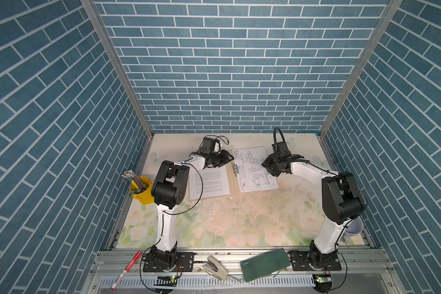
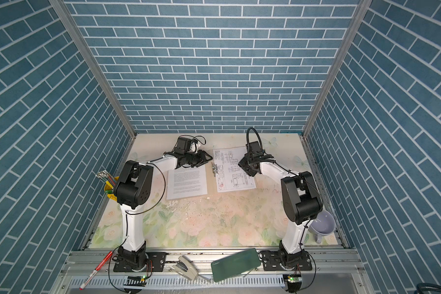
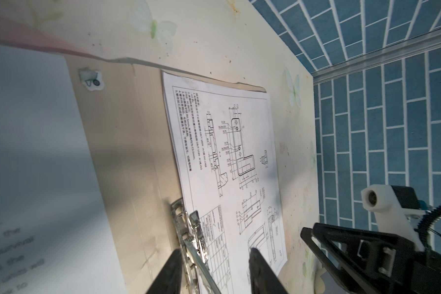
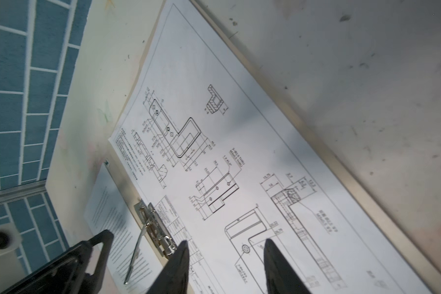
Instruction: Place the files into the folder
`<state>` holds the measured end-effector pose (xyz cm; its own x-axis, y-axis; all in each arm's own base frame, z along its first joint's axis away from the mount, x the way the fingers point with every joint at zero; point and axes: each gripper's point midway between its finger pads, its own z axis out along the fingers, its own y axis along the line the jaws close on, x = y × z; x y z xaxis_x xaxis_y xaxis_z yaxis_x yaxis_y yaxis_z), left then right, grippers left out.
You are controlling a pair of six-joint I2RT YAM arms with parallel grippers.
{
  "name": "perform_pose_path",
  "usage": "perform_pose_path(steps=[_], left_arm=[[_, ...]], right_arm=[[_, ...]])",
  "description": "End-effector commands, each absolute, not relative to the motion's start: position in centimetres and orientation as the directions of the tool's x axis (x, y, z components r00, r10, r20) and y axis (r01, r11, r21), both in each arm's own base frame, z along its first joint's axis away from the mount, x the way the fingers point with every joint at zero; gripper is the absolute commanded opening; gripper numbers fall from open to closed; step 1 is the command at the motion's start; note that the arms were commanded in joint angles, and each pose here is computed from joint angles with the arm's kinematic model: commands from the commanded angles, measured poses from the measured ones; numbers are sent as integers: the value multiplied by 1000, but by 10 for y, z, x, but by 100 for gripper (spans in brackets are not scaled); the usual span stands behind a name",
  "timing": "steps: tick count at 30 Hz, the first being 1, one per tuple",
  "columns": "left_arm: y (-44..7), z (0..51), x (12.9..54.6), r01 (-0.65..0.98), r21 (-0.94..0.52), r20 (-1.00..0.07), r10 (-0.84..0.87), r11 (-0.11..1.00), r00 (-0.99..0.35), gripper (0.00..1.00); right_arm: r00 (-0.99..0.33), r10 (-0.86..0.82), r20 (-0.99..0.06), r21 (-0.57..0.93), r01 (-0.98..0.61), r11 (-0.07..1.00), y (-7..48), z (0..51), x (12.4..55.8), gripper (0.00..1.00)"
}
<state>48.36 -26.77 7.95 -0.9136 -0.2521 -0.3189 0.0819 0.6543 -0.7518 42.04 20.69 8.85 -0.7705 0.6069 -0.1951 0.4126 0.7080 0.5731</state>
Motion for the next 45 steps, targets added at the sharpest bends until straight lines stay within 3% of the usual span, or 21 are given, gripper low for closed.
perform_pose_path(steps=[1, 5, 19, 45], left_arm=[[-268, 69, 487, 58, -749, -296, -254, 660, -921, 37], [-270, 60, 490, 35, -753, -271, -261, 657, -927, 26], [-268, 37, 494, -17, -747, -235, -288, 665, -929, 19], [-278, 26, 501, -36, -757, -218, -305, 652, -927, 15]], right_arm=[[-751, 644, -144, 665, 409, 625, 232, 107, 437, 46], [-758, 645, -98, 693, 413, 591, 250, 106, 438, 45], [-777, 628, 29, 750, 432, 500, 302, 105, 437, 29], [-824, 553, 122, 718, 457, 524, 334, 92, 419, 28]])
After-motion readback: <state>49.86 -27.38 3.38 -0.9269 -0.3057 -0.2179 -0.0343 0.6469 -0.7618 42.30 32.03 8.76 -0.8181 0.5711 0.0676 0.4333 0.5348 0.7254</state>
